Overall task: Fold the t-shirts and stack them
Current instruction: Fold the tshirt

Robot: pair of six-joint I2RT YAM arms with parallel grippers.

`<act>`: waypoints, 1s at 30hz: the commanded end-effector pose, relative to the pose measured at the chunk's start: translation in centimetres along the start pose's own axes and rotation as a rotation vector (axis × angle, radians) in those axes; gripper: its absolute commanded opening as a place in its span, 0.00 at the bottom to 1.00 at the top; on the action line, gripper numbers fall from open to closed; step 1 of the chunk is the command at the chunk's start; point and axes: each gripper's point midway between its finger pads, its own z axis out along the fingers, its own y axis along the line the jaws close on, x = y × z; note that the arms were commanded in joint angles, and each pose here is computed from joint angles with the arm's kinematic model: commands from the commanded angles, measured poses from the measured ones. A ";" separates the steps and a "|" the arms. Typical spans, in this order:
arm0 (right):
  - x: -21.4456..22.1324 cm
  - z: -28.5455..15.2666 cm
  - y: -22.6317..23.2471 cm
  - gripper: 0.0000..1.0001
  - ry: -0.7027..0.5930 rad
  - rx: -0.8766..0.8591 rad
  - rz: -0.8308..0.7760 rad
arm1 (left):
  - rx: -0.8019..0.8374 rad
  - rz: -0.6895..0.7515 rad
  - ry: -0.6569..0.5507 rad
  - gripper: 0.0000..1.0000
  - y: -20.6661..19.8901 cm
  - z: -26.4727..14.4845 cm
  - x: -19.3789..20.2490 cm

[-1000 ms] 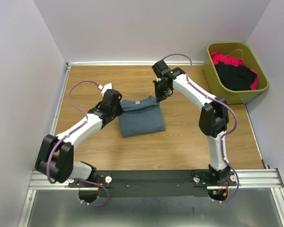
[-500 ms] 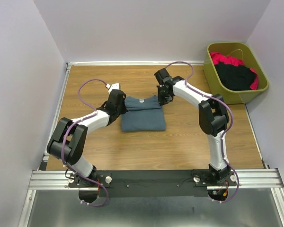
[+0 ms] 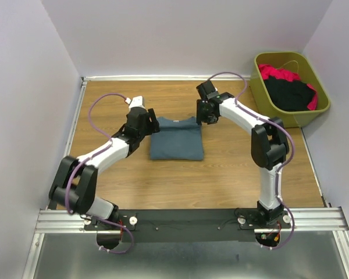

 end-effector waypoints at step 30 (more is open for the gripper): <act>-3.5 6.4 2.2 0.46 0.001 -0.861 0.307 | 0.286 -0.057 0.217 0.36 -2.1 9.5 4.1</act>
